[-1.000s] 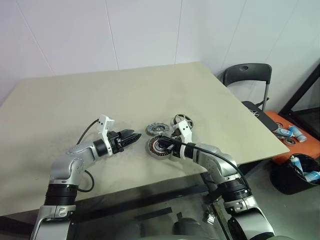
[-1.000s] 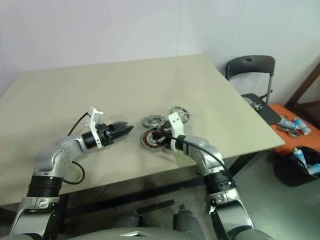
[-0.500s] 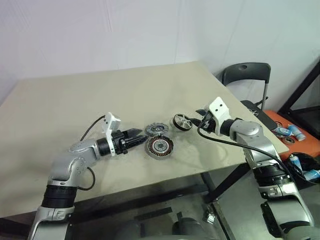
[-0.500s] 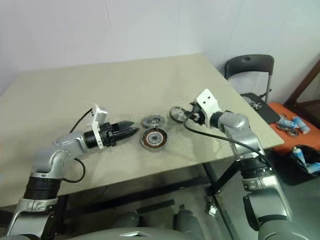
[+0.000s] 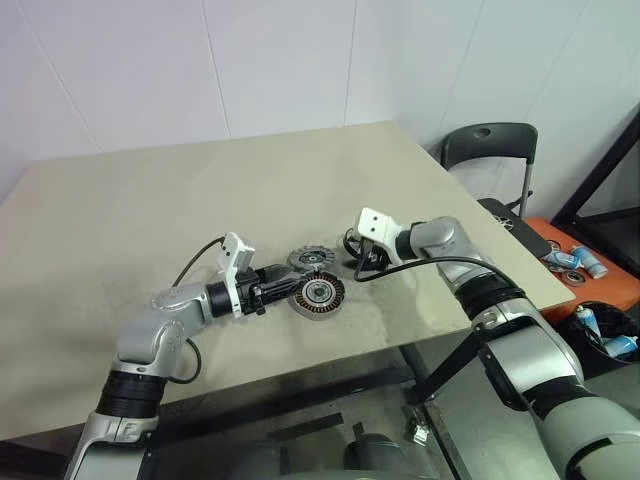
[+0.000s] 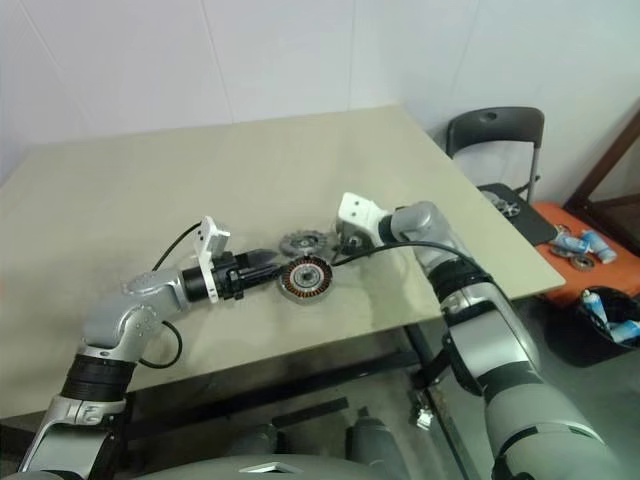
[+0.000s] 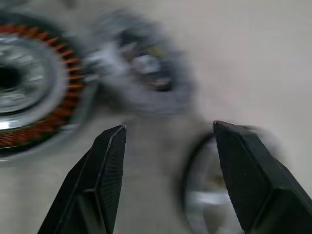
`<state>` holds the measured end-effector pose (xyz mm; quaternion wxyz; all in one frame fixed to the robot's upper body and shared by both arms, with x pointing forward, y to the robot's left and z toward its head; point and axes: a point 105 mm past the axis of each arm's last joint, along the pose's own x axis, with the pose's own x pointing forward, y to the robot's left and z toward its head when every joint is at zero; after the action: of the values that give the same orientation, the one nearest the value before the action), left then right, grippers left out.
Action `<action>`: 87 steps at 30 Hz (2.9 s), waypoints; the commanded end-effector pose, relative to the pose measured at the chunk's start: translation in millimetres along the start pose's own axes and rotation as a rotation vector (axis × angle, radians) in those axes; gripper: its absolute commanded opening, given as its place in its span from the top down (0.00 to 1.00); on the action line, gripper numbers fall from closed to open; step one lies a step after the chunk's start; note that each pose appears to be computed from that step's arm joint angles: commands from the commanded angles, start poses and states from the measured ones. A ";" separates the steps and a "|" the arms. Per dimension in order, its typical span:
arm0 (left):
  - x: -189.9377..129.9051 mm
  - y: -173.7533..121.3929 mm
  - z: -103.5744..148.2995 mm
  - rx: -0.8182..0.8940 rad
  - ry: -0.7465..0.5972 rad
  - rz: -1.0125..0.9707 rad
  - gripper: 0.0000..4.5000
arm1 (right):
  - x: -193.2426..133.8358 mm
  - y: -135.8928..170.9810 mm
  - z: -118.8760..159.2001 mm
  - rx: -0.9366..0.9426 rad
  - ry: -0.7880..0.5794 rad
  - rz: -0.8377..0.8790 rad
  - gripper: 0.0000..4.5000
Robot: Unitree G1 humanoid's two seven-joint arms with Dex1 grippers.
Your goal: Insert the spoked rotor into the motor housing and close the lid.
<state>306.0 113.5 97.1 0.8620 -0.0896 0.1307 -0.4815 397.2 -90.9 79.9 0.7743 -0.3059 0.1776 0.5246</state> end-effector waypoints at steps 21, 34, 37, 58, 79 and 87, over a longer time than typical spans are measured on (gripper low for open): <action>-4.0 -5.2 7.1 0.042 -0.031 0.023 0.40 | -8.2 -26.3 11.6 -0.002 -0.041 -0.127 0.34; -4.5 -5.4 4.6 0.035 -0.023 0.031 0.40 | -11.7 -24.4 -8.4 0.009 0.020 -0.125 0.34; -4.8 -5.0 3.9 0.034 -0.024 0.034 0.40 | -10.7 -22.4 -10.7 0.013 0.028 -0.115 0.34; -4.2 -5.4 3.3 0.032 -0.029 0.056 0.40 | -7.2 -25.5 -28.2 -0.011 0.101 -0.198 0.86; -4.8 4.1 -2.2 0.024 -0.035 0.085 0.40 | -4.1 -25.5 -30.9 -0.009 0.109 -0.225 1.00; -4.6 7.3 -4.9 0.022 -0.034 0.082 0.40 | -28.4 8.7 -16.7 -0.136 0.080 0.092 1.00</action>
<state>304.5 122.5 80.0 0.8828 -0.0931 0.1382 -0.4392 392.4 -128.6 68.7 0.7540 -0.3674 0.1966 0.5077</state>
